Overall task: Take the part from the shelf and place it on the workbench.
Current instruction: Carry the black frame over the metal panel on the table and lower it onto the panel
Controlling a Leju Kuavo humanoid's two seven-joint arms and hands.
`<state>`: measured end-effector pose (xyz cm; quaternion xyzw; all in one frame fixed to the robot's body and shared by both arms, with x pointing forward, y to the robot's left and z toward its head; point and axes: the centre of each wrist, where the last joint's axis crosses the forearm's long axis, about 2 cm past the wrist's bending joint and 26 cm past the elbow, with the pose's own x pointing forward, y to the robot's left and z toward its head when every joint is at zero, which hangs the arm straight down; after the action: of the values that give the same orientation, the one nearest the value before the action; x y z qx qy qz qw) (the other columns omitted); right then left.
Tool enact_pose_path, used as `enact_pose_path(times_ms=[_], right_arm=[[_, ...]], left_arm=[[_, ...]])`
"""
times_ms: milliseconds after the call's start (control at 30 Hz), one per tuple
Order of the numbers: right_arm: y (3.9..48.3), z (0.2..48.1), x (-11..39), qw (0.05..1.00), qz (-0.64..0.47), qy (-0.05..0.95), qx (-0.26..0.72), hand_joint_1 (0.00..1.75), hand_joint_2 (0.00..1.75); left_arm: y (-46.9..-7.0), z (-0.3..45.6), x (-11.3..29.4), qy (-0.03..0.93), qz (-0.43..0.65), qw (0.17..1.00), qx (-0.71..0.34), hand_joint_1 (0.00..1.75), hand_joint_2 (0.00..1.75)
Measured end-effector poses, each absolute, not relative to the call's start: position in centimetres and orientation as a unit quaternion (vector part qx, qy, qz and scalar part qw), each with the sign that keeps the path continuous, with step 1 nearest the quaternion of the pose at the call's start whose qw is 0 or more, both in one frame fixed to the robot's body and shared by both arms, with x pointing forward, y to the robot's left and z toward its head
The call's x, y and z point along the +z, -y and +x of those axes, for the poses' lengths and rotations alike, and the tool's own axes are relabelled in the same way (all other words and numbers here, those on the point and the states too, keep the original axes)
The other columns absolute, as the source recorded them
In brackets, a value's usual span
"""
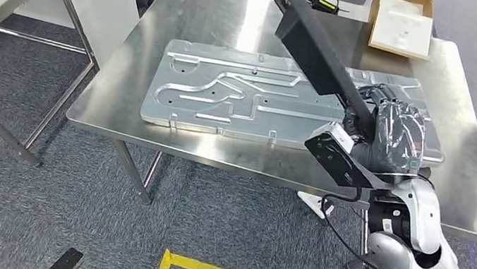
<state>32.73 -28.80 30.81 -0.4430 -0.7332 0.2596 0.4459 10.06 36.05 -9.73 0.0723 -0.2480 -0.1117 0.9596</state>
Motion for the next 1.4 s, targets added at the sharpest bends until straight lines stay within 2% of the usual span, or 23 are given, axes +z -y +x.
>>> enact_pose_path(times_ms=[500,767,1400], right_arm=[[29.0,32.9,30.1,0.445,-0.471,0.714,0.266,1.75,1.75],[29.8,33.9,29.0,0.474,-0.467,0.693,0.276,1.75,1.75],[40.0,36.0,27.2,0.545,-0.589,0.498,0.329,1.75,1.75]], left_arm=[[-35.8,10.4,-9.7,0.249,0.071,0.959,-0.114,0.00,1.75],[-35.6,10.4,-9.7,0.247,0.067,0.960,-0.116,0.00,1.75],[-34.9,12.0,-9.4,0.263,0.065,0.955,-0.118,0.00,1.75]])
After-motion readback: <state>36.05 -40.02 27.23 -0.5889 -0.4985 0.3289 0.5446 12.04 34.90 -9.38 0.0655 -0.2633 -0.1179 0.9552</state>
